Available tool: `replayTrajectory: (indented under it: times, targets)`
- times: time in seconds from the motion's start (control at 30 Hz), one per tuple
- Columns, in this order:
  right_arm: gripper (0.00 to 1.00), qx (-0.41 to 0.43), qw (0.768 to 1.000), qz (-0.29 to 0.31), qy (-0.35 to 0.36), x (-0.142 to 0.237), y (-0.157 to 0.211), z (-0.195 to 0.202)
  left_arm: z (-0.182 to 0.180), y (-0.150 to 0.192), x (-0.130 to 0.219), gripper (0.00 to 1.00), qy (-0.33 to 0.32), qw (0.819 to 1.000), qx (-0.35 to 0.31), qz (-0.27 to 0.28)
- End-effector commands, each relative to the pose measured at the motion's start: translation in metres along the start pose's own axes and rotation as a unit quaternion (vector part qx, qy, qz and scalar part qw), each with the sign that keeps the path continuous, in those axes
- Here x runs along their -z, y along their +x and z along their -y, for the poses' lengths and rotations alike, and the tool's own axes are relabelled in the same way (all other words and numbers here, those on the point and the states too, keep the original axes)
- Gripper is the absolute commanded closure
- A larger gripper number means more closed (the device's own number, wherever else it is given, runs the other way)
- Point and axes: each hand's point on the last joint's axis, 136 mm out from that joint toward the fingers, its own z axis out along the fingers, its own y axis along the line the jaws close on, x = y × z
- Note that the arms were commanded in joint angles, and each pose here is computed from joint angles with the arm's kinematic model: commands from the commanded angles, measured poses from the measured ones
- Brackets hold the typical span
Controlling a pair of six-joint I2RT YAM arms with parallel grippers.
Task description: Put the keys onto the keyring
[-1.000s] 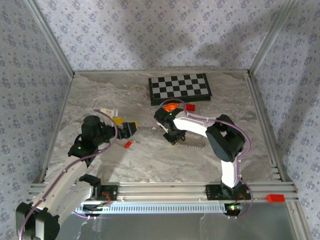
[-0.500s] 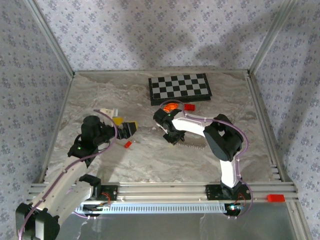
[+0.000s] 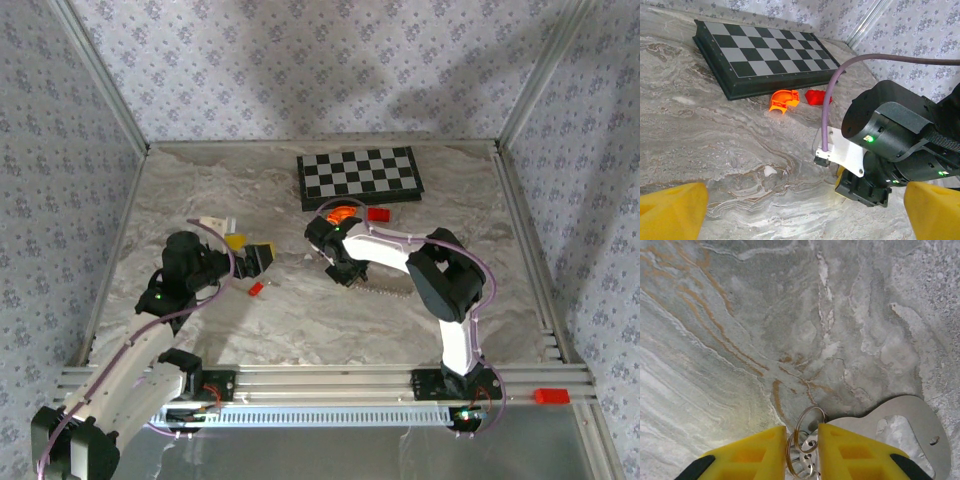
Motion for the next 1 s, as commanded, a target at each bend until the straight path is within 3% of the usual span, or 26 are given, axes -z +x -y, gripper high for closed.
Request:
replayTrajectory:
  times: [0.0, 0.37, 0.63, 0.97]
  targets:
    - [0.72, 0.011, 1.000, -0.012, 0.007, 0.002, 0.003, -0.002, 0.004, -0.004, 0.003, 0.00, 0.003, 1.000, -0.011, 0.011]
    - [0.69, 0.007, 1.000, -0.018, -0.009, 0.012, 0.013, -0.009, 0.004, -0.004, 0.003, 0.00, 0.004, 1.000, -0.012, 0.011]
    - [0.67, -0.014, 1.000, 0.007, -0.022, 0.026, 0.001, -0.003, 0.005, -0.007, 0.004, 0.00, 0.003, 1.000, -0.015, 0.014]
    - [0.68, -0.026, 1.000, -0.006, -0.015, 0.016, -0.001, 0.010, 0.005, -0.008, 0.003, 0.00, 0.003, 1.000, -0.019, 0.012]
